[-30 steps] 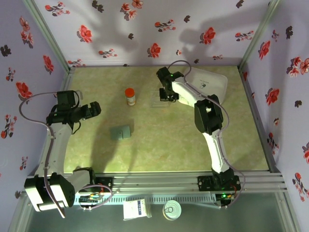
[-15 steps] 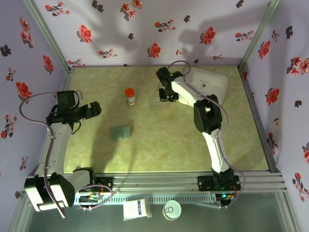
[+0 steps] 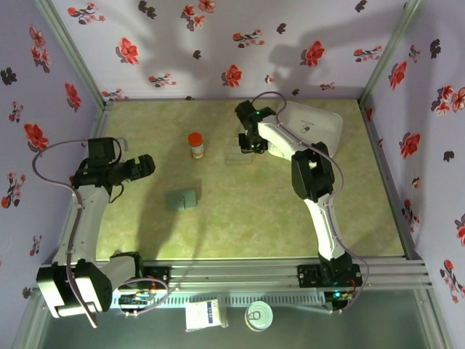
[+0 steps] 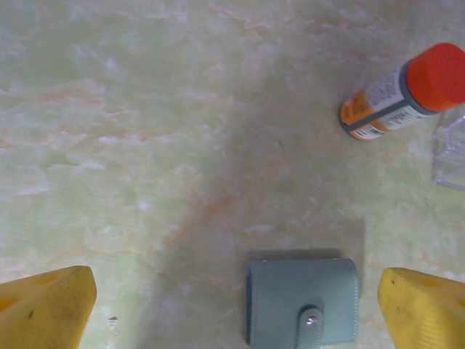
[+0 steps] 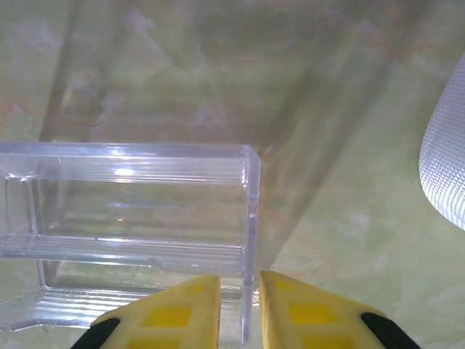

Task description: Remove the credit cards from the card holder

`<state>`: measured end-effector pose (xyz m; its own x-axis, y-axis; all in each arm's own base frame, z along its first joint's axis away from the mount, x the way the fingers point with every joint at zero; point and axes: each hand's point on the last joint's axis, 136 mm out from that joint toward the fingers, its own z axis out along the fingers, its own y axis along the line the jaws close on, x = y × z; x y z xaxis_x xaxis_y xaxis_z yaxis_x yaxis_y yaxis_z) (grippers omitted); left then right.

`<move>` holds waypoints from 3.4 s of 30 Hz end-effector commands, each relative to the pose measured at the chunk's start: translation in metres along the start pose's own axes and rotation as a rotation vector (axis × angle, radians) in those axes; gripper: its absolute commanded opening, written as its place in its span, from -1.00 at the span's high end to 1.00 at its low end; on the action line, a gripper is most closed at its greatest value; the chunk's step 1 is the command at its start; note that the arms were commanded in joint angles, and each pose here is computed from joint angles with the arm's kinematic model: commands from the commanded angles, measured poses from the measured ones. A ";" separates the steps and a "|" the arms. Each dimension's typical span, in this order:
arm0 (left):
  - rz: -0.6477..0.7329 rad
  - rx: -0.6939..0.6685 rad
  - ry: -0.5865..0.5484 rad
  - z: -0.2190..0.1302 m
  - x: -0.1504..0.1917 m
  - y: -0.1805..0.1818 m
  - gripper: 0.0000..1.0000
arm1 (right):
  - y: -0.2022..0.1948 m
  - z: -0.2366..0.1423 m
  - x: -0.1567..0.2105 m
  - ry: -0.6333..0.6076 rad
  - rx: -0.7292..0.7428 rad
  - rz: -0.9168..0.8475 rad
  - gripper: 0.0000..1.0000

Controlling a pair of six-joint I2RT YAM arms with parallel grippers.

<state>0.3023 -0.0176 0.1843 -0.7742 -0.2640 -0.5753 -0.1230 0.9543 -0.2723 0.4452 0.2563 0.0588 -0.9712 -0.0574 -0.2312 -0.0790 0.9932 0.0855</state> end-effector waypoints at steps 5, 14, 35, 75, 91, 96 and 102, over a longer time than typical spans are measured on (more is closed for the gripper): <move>-0.056 0.105 0.124 0.027 0.033 -0.037 -1.00 | 0.012 -0.063 -0.005 -0.096 -0.062 -0.040 0.44; -0.001 0.225 0.233 0.078 0.055 -0.083 -1.00 | 0.010 -0.091 0.020 -0.124 -0.098 -0.043 0.32; 0.072 0.174 0.511 0.111 0.131 -0.084 -0.99 | -0.008 -0.106 0.046 -0.163 -0.096 -0.026 0.22; 0.511 -0.095 0.653 0.099 0.185 -0.093 -0.92 | -0.022 -0.090 0.058 -0.124 -0.031 -0.068 0.19; 0.566 -0.099 0.720 0.106 0.196 -0.082 -0.91 | -0.026 -0.087 0.062 -0.116 -0.019 -0.066 0.18; 0.571 -0.114 0.742 0.109 0.199 -0.079 -0.91 | -0.026 -0.087 0.063 -0.115 -0.016 -0.070 0.18; 0.543 -0.092 0.713 0.106 0.193 -0.086 -0.72 | -0.026 -0.087 0.064 -0.112 -0.016 -0.076 0.18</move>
<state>0.2327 -0.1632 0.0142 -0.9358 0.3525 -0.0013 0.3525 0.9358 0.0030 0.3728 0.2230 0.1292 -0.9279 -0.0927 -0.3610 -0.1424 0.9833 0.1134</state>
